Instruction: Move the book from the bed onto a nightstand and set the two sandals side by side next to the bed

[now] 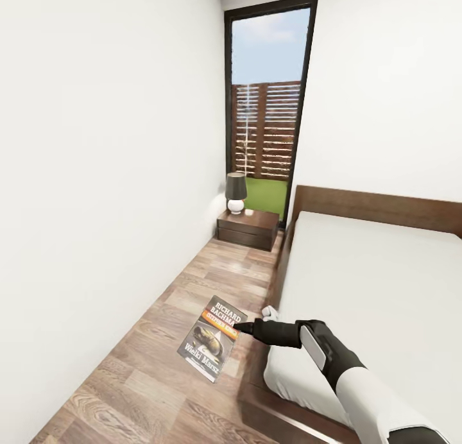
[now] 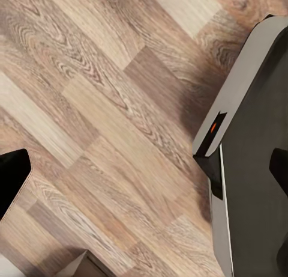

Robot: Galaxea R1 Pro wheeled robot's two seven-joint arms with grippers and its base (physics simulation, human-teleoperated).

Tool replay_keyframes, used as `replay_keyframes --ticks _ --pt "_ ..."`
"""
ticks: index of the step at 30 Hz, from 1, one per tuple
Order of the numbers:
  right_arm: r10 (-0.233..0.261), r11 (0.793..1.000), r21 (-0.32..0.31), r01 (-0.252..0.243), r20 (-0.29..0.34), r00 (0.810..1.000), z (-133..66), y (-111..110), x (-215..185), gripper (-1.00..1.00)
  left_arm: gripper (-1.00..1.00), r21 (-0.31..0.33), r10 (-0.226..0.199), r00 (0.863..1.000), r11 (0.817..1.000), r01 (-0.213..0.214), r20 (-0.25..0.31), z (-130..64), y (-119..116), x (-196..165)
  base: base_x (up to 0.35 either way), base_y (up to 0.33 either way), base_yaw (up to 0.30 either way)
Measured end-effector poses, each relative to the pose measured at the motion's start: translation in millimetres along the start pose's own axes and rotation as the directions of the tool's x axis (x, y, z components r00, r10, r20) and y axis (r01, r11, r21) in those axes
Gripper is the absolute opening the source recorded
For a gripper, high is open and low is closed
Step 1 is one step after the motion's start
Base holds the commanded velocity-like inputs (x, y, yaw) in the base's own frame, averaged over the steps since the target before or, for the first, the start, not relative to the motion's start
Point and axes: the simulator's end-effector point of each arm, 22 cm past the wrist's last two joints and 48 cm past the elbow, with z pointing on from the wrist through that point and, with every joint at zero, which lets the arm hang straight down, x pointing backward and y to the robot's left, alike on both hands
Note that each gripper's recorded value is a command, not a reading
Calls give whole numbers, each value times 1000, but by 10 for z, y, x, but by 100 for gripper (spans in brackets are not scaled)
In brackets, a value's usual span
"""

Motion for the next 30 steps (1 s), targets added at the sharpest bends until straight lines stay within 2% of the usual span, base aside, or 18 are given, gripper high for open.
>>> replay_keyframes --ticks 8,13,30 --pt "-1 1000 0 1 -1 1000 2 2 3 -100 100 0 0 1000 1000 0 0 0 -3 0 0 284 0" --pt "-1 1000 -1 1 -2 1000 6 5 5 -100 100 0 0 1000 1000 0 1 0 -2 -1 0 150 77" --pt "-2 1000 0 2 -4 1000 11 7 11 -100 100 1 0 1000 1000 0 2 0 -6 -2 0 23 255"
